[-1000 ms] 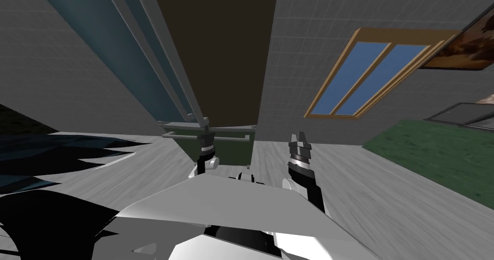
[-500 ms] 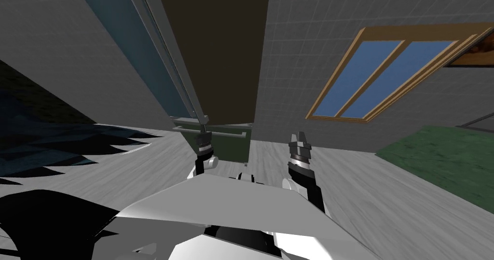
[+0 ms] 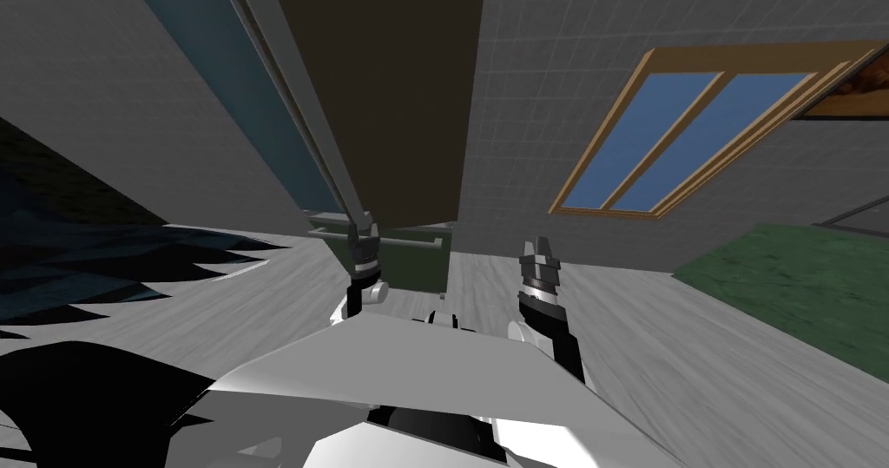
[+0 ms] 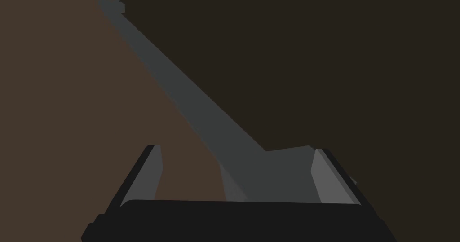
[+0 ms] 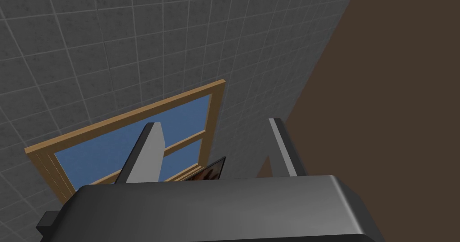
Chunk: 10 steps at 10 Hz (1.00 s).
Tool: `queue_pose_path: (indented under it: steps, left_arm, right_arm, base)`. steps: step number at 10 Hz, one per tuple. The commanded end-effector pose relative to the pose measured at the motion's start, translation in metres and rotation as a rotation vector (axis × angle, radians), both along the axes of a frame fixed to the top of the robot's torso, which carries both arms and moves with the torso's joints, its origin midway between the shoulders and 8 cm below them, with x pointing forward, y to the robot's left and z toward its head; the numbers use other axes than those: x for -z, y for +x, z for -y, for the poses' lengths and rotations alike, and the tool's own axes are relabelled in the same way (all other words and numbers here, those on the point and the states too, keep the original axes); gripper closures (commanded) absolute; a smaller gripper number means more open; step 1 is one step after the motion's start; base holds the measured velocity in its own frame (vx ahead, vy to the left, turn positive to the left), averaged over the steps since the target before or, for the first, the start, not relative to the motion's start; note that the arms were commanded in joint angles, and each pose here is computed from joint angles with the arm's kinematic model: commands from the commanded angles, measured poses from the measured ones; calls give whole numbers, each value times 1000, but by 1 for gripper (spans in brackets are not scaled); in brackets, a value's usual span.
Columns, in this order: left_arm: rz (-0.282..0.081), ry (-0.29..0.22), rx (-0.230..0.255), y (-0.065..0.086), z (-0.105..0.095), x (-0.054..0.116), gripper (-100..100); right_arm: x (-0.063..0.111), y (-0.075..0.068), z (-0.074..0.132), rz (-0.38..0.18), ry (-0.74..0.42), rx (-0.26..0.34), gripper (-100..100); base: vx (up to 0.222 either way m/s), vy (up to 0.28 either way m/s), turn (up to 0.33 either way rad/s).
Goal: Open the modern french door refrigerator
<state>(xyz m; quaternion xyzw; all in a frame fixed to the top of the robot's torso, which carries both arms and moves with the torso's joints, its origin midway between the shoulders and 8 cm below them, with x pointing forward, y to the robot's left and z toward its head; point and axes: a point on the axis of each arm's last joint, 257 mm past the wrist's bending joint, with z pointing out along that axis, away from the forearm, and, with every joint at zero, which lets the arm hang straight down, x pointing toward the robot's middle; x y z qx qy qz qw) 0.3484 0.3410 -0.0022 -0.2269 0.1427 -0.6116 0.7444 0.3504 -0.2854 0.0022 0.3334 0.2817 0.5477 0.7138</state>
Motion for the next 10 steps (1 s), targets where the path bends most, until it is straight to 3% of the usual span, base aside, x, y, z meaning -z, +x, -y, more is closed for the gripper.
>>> queue_pose_path:
  steps: [1,3,5,10]
  left_arm:
    - [9,-4,49,-2,10,8,-100]
    - [13,-13,88,-3,18,16,-100]
    - [17,-61,97,-3,23,24,-100]
    - [18,-56,104,9,20,2,-100]
  right_arm:
    - [0,0,0,0,0,0,0]
    - [0,0,0,0,0,0,0]
    - [0,0,0,0,0,0,0]
    - [0,0,0,0,0,0,0]
  base:
    - [66,178,-177]
    - [48,172,-118]
    - [38,138,-84]
    - [5,14,15]
